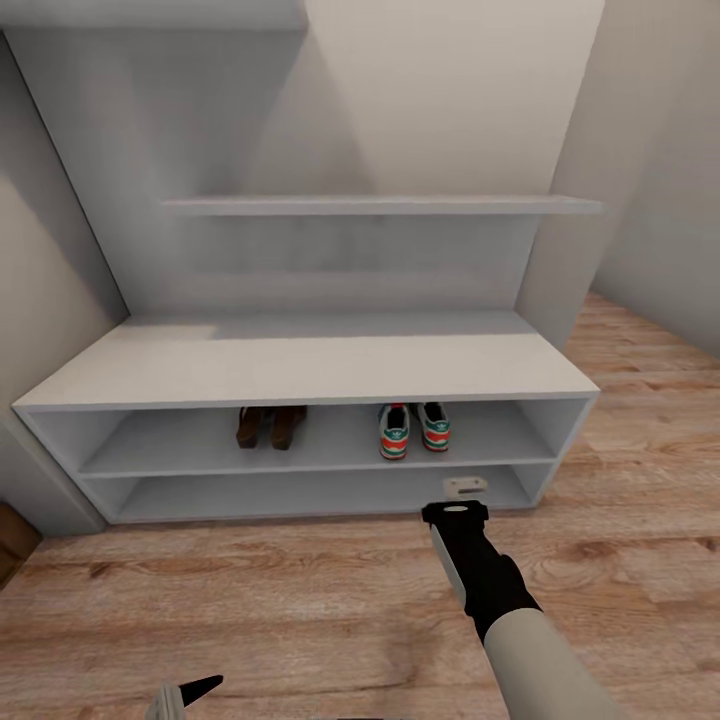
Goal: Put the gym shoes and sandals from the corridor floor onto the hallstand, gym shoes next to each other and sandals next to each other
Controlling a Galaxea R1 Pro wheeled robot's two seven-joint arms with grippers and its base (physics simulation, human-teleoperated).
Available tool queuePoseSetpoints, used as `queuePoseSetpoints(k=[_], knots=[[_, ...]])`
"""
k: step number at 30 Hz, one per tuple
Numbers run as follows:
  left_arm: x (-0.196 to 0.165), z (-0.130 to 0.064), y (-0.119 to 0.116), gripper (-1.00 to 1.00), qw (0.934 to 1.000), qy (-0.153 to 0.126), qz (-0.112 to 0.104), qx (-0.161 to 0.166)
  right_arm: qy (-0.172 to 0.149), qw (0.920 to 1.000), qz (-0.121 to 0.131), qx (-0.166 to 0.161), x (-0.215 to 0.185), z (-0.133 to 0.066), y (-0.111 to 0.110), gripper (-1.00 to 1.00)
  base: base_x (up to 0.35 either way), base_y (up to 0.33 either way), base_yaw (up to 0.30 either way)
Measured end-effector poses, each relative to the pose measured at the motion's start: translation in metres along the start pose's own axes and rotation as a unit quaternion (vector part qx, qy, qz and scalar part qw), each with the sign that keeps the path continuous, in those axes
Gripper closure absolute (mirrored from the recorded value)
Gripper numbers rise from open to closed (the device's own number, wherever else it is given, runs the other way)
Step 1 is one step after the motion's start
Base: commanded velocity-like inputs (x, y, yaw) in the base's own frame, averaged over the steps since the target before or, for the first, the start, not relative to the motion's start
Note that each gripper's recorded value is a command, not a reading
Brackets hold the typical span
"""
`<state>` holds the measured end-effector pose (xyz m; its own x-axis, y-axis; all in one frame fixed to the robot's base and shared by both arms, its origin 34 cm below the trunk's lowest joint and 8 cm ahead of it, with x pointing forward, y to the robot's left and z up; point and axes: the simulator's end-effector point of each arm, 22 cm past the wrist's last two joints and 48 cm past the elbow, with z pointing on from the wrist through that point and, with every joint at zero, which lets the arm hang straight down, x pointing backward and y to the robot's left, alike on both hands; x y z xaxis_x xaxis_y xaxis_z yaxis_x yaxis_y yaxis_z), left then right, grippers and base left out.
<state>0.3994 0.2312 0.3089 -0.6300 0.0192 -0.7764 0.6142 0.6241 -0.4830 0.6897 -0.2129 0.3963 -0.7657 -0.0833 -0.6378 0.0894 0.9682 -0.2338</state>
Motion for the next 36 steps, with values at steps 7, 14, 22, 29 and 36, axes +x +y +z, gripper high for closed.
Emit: queuePoseSetpoints(k=[7, 14, 22, 29, 36], knots=[[-0.015, -0.005, -0.004, -1.00, 1.0000, 0.001, 0.000, -0.002, 0.014, 0.9999, -0.006, -0.002, 0.000, -0.005, 0.000, -1.00, 0.000, 0.000, 0.000], [-0.029, -0.010, -0.008, -1.00, 1.0000, 0.001, 0.000, -0.004, 0.040, 0.9990, -0.018, -0.009, 0.017, -0.007, 0.005, -1.00, 0.000, 0.000, 0.000], [-0.046, -0.017, -0.012, -1.00, 1.0000, 0.002, 0.000, -0.006, 0.043, 0.9987, -0.020, -0.019, 0.029, -0.008, 0.012, -1.00, 0.000, 0.000, 0.000], [-0.060, -0.025, -0.014, -1.00, 0.9999, 0.004, 0.000, -0.009, 0.049, 0.9982, -0.024, -0.026, 0.048, -0.011, 0.018, -1.00, 0.000, 0.000, 0.000], [-0.071, -0.034, -0.015, -1.00, 0.9999, 0.008, -0.001, -0.014, 0.060, 0.9972, -0.030, -0.031, 0.065, -0.018, 0.020, -1.00, 0.000, 0.000, 0.000]])
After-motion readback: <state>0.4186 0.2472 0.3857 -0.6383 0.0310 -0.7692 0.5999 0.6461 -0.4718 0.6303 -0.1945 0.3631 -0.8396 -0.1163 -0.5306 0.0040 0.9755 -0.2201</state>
